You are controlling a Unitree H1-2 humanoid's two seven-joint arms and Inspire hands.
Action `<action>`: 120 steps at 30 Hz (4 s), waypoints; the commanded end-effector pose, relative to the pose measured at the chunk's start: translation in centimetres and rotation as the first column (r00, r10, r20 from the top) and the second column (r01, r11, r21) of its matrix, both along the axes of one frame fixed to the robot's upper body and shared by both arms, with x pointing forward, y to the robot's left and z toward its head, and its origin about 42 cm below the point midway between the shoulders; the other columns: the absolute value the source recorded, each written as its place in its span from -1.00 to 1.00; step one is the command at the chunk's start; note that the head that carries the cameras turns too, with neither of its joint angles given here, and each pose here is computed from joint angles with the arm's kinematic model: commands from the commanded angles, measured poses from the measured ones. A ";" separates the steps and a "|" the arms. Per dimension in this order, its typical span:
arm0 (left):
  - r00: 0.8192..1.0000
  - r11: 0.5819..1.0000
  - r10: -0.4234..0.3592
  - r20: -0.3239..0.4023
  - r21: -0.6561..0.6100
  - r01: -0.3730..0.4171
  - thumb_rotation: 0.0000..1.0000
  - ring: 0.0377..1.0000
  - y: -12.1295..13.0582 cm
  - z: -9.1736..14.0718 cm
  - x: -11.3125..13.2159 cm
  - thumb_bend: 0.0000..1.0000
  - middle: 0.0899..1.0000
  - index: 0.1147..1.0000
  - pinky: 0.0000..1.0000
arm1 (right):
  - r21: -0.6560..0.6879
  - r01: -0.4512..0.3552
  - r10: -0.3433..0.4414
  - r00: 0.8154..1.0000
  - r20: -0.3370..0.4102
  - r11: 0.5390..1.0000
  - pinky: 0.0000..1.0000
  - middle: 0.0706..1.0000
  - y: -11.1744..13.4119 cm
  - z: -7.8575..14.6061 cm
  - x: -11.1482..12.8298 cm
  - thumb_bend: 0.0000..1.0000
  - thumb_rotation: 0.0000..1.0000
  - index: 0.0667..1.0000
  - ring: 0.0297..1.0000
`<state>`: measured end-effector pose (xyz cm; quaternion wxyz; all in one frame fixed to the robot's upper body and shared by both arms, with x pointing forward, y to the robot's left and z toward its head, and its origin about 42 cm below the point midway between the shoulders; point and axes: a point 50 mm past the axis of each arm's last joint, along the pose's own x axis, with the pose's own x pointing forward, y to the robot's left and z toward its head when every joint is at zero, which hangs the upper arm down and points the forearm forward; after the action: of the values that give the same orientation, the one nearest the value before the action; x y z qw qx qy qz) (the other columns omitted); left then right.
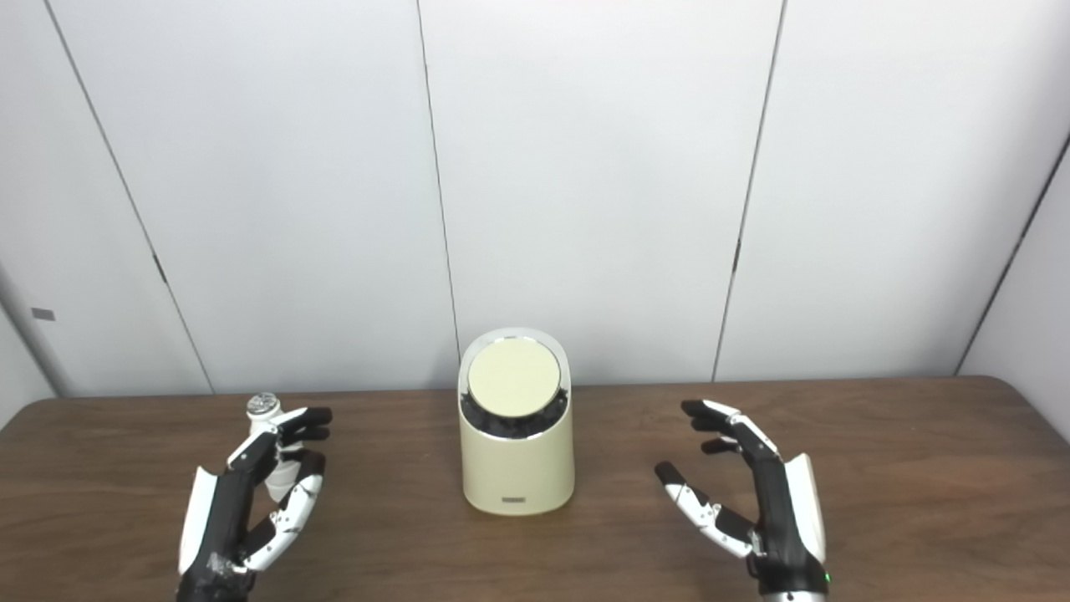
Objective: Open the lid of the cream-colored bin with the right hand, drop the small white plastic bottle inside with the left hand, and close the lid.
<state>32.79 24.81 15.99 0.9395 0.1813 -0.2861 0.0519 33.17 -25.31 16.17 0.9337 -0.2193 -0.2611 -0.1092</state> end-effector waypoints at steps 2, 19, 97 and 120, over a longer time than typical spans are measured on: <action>0.996 1.000 -0.010 0.086 0.007 0.009 -0.12 0.39 0.2 1.9 0.8 -0.51 0.45 0.41 0.19 | 0.007 -0.017 0.016 0.995 0.101 1.000 0.16 0.39 0.2 2.0 0.5 -0.40 -0.39 0.35 0.37; 0.996 1.000 -0.009 0.092 0.010 0.008 -0.07 0.40 0.5 2.1 0.7 -0.49 0.45 0.40 0.20 | 0.020 -0.030 0.027 0.990 0.139 0.999 0.15 0.40 0.3 3.0 0.9 -0.40 -0.32 0.36 0.36; 0.995 1.000 -0.006 0.104 0.011 0.004 -0.09 0.39 -0.1 2.4 0.4 -0.50 0.44 0.40 0.20 | -0.412 0.011 -0.091 0.980 -0.175 0.911 1.00 1.00 11.3 12.8 12.3 1.00 -0.48 1.00 1.00; 0.995 1.000 -0.017 0.100 -0.005 0.017 -0.03 0.41 0.1 2.6 0.4 -0.49 0.45 0.41 0.21 | -0.377 -0.011 -0.065 0.980 -0.188 0.926 1.00 1.00 11.1 13.0 11.8 0.78 0.30 1.00 1.00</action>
<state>32.78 25.00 16.46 0.9397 0.1760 -0.2887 0.0520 44.78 -14.40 27.03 0.8964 -0.4154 -0.1496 -0.0396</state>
